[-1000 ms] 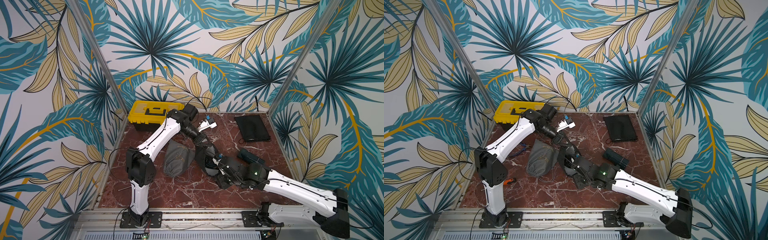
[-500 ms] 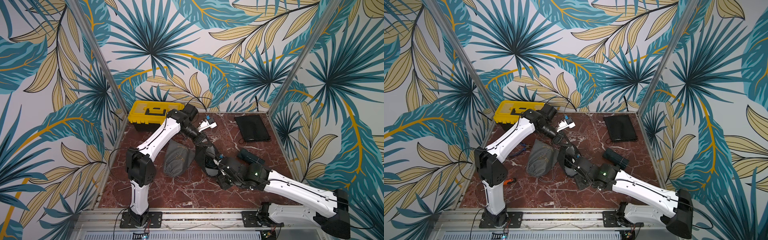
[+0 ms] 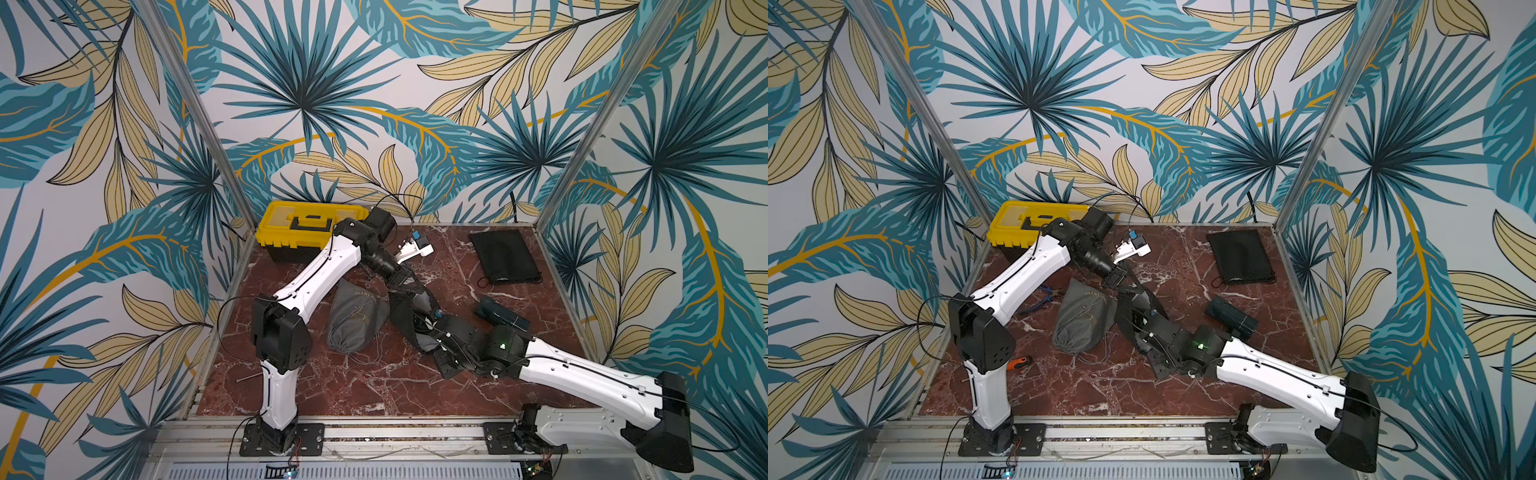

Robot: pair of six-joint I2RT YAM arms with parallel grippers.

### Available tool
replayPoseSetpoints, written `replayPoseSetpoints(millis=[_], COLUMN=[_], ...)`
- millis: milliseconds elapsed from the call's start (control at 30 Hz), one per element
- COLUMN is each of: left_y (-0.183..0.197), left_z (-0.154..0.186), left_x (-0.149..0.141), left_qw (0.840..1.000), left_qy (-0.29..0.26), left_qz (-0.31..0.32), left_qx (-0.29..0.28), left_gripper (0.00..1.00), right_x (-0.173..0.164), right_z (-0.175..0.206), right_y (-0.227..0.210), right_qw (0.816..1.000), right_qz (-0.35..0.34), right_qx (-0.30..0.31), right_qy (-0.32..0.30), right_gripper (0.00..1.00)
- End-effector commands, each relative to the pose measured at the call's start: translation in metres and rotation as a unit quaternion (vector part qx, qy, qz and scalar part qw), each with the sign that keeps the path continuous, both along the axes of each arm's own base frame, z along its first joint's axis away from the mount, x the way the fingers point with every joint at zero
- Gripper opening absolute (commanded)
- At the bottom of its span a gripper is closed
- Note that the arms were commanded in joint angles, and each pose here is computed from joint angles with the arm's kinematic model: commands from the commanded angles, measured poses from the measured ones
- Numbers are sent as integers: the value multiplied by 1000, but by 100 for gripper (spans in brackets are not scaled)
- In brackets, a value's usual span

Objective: Pack away hair dryers
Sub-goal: Adjust the drawstring bag at the center of the board.

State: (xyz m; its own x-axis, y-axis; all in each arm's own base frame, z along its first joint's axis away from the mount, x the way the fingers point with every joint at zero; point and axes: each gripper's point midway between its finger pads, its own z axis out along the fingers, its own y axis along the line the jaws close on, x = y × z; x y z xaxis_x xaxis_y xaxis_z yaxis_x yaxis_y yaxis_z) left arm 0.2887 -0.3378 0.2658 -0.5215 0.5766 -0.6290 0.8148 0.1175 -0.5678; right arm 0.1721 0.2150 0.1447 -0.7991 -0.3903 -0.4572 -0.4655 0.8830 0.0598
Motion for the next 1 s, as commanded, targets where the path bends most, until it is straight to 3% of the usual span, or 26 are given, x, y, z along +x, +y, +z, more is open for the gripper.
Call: replayPoseSetpoints(millis=[0,33,100,267,600,767,967], left_y=[0,0,0,1,2,4,16], left_z=[28,28,28,29,30,26,15], left_x=[1,1,1,1,1,2,7], left_qw=[999,999,999,999,999,998,998], left_qy=[-40,-41,-41,-42,-44,-52,-56], left_qz=[-3,-3,-3,-2,-1,1,11], left_qx=[-27,-27,-26,-26,-26,-17,-1], left_gripper=[0,0,0,0,0,0,0], right_x=[-3,-3,-3,0,7,4,10], right_z=[-3,-3,-2,-2,-4,5,28], right_y=[-10,-11,-13,-18,-22,-30,-54], right_qw=[1000,1000,1000,999,999,998,993], right_qz=[-1,-2,-5,-12,-20,-30,-72], right_qx=[-14,-14,-13,-16,-22,-22,-27], right_qy=[-6,-7,-8,-25,-45,-48,-93], right_gripper=[27,27,38,41,23,1,0])
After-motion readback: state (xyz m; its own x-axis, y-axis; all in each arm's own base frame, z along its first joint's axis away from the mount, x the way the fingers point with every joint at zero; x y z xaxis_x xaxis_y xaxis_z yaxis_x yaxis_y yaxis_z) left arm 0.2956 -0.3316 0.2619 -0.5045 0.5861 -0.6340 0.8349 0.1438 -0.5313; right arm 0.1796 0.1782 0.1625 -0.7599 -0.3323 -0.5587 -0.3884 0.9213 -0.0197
